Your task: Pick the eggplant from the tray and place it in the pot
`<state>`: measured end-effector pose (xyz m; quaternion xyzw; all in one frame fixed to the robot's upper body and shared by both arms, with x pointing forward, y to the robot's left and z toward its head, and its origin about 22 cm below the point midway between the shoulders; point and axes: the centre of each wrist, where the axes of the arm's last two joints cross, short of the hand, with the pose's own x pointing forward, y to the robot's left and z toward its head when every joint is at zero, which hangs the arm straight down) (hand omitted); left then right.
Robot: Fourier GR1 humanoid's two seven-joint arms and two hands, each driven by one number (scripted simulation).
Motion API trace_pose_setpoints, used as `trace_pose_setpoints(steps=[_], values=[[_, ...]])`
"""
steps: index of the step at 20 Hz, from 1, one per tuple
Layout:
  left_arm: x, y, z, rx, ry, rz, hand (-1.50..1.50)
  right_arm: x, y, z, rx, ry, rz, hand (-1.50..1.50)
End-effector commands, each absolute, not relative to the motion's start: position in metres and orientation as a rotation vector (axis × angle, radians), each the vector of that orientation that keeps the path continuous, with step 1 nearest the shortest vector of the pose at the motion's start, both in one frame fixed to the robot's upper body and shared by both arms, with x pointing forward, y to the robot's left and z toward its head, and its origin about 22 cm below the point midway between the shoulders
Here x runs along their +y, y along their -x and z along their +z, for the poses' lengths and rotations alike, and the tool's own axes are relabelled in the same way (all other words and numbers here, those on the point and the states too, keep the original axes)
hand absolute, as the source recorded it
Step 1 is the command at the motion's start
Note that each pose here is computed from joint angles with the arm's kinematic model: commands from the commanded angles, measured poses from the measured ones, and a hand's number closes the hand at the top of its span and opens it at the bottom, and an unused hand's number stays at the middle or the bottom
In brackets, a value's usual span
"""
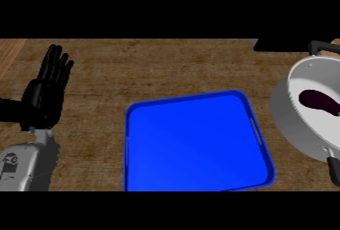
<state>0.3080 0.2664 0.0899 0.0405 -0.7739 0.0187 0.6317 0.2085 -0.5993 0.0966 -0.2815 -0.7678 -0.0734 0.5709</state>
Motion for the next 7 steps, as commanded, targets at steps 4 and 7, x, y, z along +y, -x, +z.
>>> trace_pose_setpoints(steps=[4, 7], values=[[0.262, -0.308, 0.080, -1.782, -0.070, 0.044, 0.00, -0.628, -0.162, 0.106, -1.797, 0.681, -0.192, -1.50], [0.275, -0.297, 0.074, -1.779, -0.091, 0.039, 0.00, -0.633, -0.143, 0.103, -1.800, 0.682, -0.189, -1.50]])
